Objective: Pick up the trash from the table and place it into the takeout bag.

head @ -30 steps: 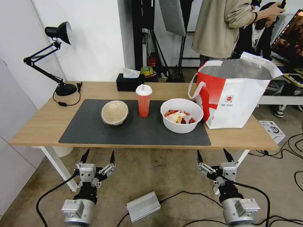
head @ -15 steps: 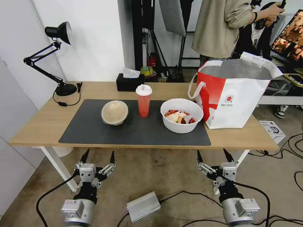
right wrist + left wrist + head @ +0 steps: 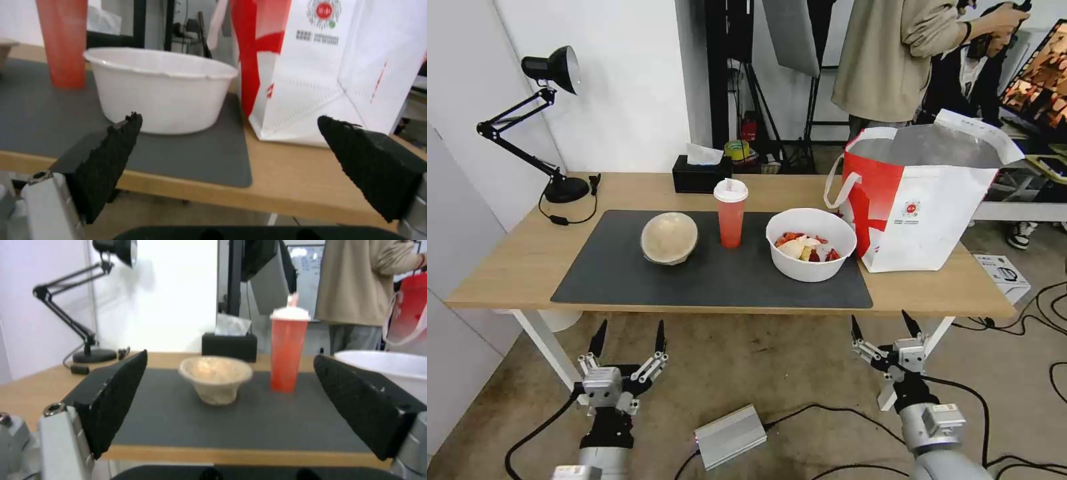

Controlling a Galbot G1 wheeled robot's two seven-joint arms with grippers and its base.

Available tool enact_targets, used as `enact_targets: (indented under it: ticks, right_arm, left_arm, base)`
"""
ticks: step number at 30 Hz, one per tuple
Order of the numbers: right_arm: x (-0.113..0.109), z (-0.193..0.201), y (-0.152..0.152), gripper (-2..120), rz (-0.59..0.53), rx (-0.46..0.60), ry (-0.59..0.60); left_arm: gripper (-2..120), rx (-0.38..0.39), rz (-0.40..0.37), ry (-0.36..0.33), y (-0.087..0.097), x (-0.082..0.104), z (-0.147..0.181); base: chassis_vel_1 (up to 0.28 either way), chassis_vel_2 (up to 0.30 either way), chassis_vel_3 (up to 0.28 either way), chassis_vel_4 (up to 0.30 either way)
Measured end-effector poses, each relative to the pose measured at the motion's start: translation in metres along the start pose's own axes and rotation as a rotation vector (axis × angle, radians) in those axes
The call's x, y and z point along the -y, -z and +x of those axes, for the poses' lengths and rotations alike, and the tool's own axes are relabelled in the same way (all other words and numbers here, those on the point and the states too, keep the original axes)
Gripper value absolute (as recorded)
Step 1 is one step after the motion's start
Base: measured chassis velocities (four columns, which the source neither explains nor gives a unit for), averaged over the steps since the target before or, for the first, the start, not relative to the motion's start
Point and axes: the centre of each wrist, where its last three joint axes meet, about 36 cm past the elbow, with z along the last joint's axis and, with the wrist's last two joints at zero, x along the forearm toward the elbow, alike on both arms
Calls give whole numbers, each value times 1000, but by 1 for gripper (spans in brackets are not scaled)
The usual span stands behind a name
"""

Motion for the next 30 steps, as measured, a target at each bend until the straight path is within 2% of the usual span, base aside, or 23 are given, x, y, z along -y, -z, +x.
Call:
enact_targets:
  ticks: [6,16,30]
  right_arm:
    - [1,4,21,100,2,30,12]
    - [-2,11,56,100,-5,68,36]
    - [6,-4,79,100,45,110,150]
  left_arm:
    - [100,32,-6,-7,18,-2,0]
    - [100,65,6,-24,35,-3,-1]
    - [100,78,17,-39,35,-6,-4]
  base:
    - [0,0,0,0]
    - [0,0,0,0]
    - [0,0,0,0]
